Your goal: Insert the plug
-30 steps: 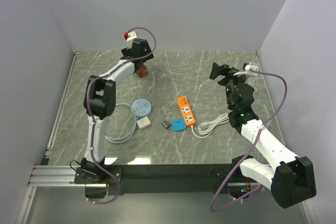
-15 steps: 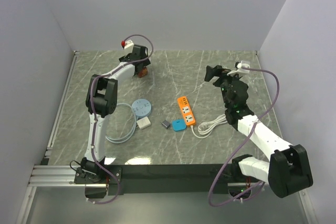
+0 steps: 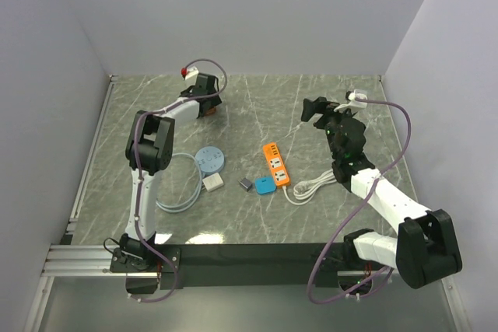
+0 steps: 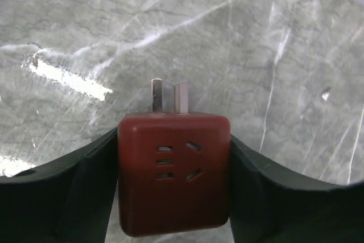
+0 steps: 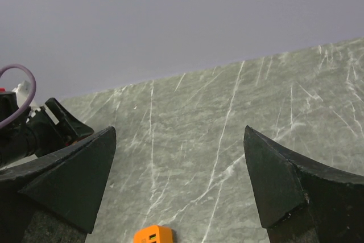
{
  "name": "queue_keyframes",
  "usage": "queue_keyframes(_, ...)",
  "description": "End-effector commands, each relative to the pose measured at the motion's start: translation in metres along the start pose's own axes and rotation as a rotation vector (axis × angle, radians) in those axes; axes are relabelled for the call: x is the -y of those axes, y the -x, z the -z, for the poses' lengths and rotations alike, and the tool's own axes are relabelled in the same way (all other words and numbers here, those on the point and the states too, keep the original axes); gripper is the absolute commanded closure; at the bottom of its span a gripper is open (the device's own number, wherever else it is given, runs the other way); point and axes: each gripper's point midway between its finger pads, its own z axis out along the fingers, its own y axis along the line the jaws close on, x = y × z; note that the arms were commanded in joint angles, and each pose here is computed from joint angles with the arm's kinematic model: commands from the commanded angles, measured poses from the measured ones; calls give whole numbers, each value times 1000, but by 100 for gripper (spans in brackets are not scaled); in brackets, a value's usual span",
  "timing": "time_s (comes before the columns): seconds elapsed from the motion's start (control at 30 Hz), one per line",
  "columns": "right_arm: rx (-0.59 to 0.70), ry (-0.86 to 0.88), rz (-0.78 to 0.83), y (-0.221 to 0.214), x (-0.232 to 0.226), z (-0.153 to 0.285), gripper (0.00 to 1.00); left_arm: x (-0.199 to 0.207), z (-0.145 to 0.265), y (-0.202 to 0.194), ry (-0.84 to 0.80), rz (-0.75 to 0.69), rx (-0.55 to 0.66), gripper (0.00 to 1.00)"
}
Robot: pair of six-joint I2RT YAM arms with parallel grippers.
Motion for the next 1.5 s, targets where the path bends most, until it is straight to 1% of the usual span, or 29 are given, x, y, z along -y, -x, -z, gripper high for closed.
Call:
queue_keyframes(0.0,79,28,-23,34,-12,-5,2,24,29,28,-112,16,35,33)
queue_keyframes(0.03,79,30,-23,33,-12,-5,2,25,30,26,-123,4,33,39)
queue_keyframes(0.07,79,34,-23,34,-13,-5,2,25,32,27,-133,-3,31,52)
queue_keyframes(0.1,73,61,-15,34,-18,-5,2,28,39,28,-154,-13,24,57)
queue_keyframes(0.13,66,81,-5,33,-21,-5,3,29,42,28,-168,-19,20,73)
queue_keyframes(0.17,62,112,5,32,-27,-6,5,28,45,23,-181,-25,5,85)
queue_keyframes(0.2,49,171,37,29,-40,-4,6,35,59,32,-217,-21,15,99)
queue_keyframes(0.27,38,222,89,22,-56,-4,7,40,72,27,-285,-23,-15,100)
queue_keyframes(0.3,40,225,136,20,-59,-4,7,46,88,39,-327,-10,1,100)
queue_keyframes(0.33,24,256,155,11,-74,-2,7,55,99,38,-390,-7,-19,100)
queue_keyframes(0.37,29,275,167,11,-82,-2,7,53,106,32,-409,-9,-37,100)
queue_keyframes(0.4,20,296,185,6,-88,-1,7,59,122,39,-449,2,-35,100)
queue_keyframes(0.43,4,323,186,-1,-98,1,7,63,132,34,-493,1,-64,100)
queue_keyframes(0.47,-7,330,186,-3,-103,0,7,64,143,37,-527,8,-59,100)
queue_keyframes(0.57,-54,320,142,-15,-109,0,7,62,166,26,-594,44,-100,100)
queue_keyframes(0.6,-67,315,103,-19,-110,1,7,62,173,24,-614,81,-114,100)
queue_keyframes(0.67,-75,323,65,-29,-110,6,8,66,195,12,-721,117,-147,100)
queue_keyframes(0.7,-81,329,42,-33,-112,10,8,67,202,7,-744,154,-171,100)
queue_keyframes(0.77,-95,325,30,-40,-110,16,8,64,215,-7,-763,154,-190,100)
queue_keyframes(0.87,-126,297,23,-48,-106,24,8,53,209,-18,-652,136,-136,100)
queue_keyframes(0.9,-127,280,19,-48,-103,25,8,41,199,-25,-569,103,-138,100)
queue_keyframes(0.97,-126,271,18,-46,-98,31,8,37,195,-36,-504,60,-132,100)
queue_keyframes(1.0,-117,264,16,-44,-97,33,9,29,188,-39,-445,40,-109,100)
queue_keyframes(1.07,-100,260,13,-38,-94,37,8,31,187,-51,-423,17,-111,100)
queue_keyframes(1.23,-94,243,19,-36,-90,39,8,41,180,-56,-350,-13,-73,100)
queue_keyframes(1.27,-94,244,18,-37,-90,40,8,40,172,-65,-325,-24,-84,100)
queue_keyframes(1.33,-92,238,19,-39,-87,41,9,48,170,-70,-305,-40,-91,100)
queue_keyframes(1.37,-88,236,21,-38,-86,42,8,44,161,-80,-264,-61,-103,100)
queue_keyframes(1.47,-69,222,25,-35,-80,46,9,51,154,-87,-229,-83,-97,100)
